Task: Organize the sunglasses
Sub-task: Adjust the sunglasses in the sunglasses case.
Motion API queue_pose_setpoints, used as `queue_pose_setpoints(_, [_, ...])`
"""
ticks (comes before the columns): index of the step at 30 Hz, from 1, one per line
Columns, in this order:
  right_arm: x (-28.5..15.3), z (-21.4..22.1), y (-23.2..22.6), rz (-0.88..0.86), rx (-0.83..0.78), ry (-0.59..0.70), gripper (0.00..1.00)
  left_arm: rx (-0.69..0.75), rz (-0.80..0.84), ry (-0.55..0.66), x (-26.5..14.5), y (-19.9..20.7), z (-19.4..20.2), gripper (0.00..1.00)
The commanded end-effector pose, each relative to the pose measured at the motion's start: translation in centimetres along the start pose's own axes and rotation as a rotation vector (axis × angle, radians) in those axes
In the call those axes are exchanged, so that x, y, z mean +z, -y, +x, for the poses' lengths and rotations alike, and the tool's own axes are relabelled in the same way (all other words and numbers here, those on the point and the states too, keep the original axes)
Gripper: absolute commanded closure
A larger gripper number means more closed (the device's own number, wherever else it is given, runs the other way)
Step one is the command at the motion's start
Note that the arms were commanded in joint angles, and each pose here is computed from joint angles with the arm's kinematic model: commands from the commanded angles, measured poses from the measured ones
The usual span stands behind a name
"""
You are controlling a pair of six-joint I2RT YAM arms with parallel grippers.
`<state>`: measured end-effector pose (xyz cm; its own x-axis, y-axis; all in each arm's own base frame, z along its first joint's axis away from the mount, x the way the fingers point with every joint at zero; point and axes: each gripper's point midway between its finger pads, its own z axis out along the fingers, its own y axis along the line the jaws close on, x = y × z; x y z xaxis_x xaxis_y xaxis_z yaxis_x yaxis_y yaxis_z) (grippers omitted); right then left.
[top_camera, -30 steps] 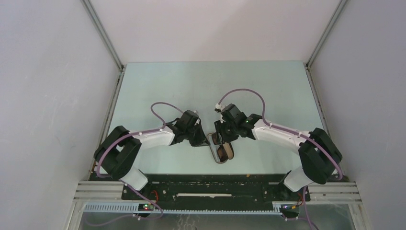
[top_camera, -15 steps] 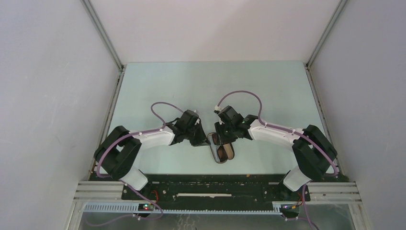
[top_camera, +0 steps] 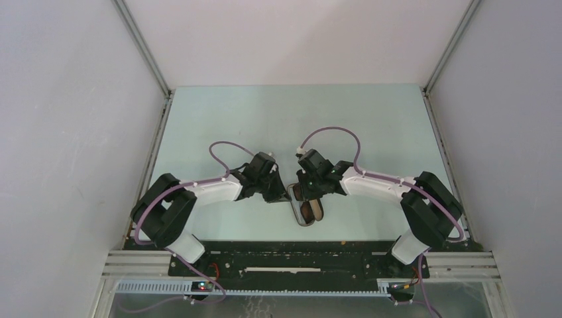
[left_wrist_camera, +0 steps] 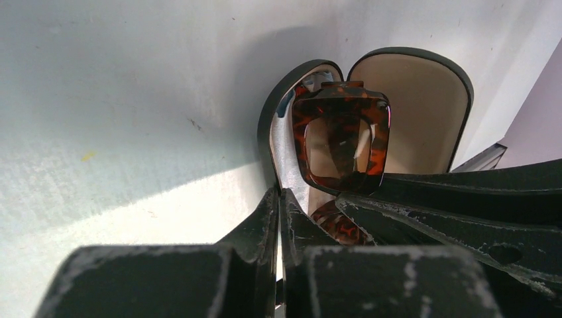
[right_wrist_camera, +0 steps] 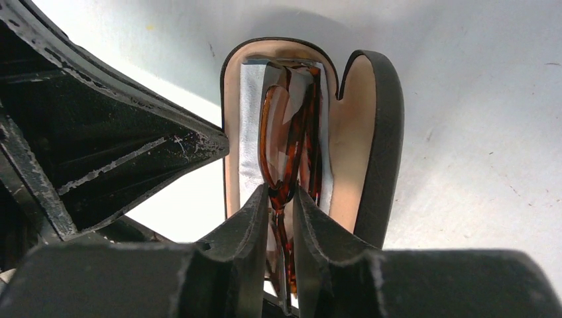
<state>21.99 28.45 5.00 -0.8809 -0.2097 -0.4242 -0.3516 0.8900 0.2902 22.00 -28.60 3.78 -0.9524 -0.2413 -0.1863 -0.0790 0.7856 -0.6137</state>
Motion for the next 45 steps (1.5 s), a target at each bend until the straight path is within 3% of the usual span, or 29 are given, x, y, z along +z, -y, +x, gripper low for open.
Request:
queue_pose_setpoints(1, [0.2, -0.4, -0.3, 0.008, 0.018, 0.027, 0.76, 0.02, 0.048, 0.012, -0.1, 2.2, -0.9, 0.95])
queue_pose_setpoints(7, [-1.0, -1.3, -1.4, -0.054, 0.025, 0.084, 0.84, 0.021, 0.043, 0.012, -0.1, 2.0, -0.9, 0.95])
queue_pose_setpoints(18, [-1.8, -1.1, -3.0, -0.218, 0.113, 0.066, 0.86, 0.018, 0.037, 0.007, 0.1, 1.6, -0.7, 0.95])
queue_pose_setpoints(45, [0.7, 0.9, -1.8, -0.134, 0.292, 0.004, 0.87, 0.016, 0.033, 0.009, 0.1, 1.4, -0.6, 0.96])
